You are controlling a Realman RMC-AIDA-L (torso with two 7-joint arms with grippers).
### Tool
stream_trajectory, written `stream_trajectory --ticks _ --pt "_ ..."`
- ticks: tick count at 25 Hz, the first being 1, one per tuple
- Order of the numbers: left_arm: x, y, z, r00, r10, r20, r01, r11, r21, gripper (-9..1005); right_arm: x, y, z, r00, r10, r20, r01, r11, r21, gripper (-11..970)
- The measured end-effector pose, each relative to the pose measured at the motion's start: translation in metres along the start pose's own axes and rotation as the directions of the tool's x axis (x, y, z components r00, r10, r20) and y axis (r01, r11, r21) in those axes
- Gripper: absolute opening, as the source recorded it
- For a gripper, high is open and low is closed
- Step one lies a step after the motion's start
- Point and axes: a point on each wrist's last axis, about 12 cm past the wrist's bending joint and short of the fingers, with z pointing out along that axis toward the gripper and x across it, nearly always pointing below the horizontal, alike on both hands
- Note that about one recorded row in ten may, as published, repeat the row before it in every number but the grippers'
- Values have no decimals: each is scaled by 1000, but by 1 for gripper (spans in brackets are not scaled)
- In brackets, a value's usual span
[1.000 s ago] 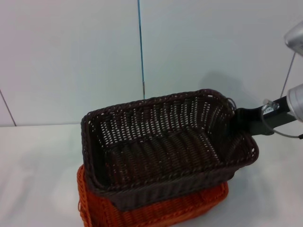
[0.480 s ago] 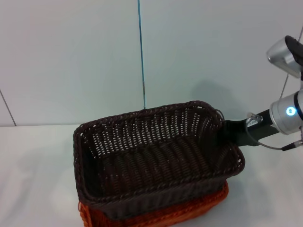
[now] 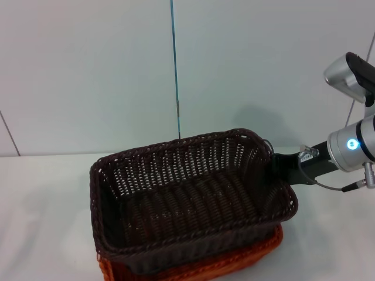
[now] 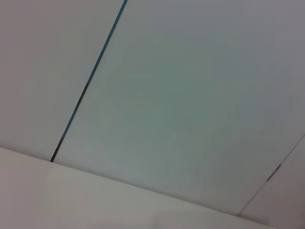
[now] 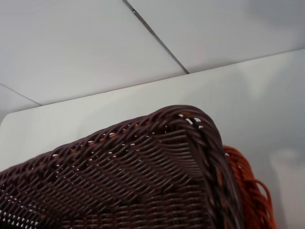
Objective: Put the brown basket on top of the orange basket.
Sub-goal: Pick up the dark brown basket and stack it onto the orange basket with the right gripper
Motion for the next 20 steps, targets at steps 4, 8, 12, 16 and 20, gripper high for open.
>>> stream_trajectory --ticks 4,8,12,16,20 --pt "1 1 -1 1000 -2 0 2 1000 -4 854 -2 3 2 1000 13 -5 -13 1000 14 149" --pt "1 1 -1 1000 0 -1 0 1000 -10 855 -4 5 5 1000 18 -5 -17 1000 11 149" --pt "1 1 0 1000 2 -2 -2 1000 -9 855 -5 5 7 1000 17 -3 -16 1000 9 149" --pt "0 1 0 1000 4 -3 -4 1000 -9 855 -8 6 11 1000 18 0 -18 1000 9 149" --pt "0 1 0 1000 5 -3 -5 1000 -9 855 -9 7 14 1000 16 2 -16 1000 8 149"
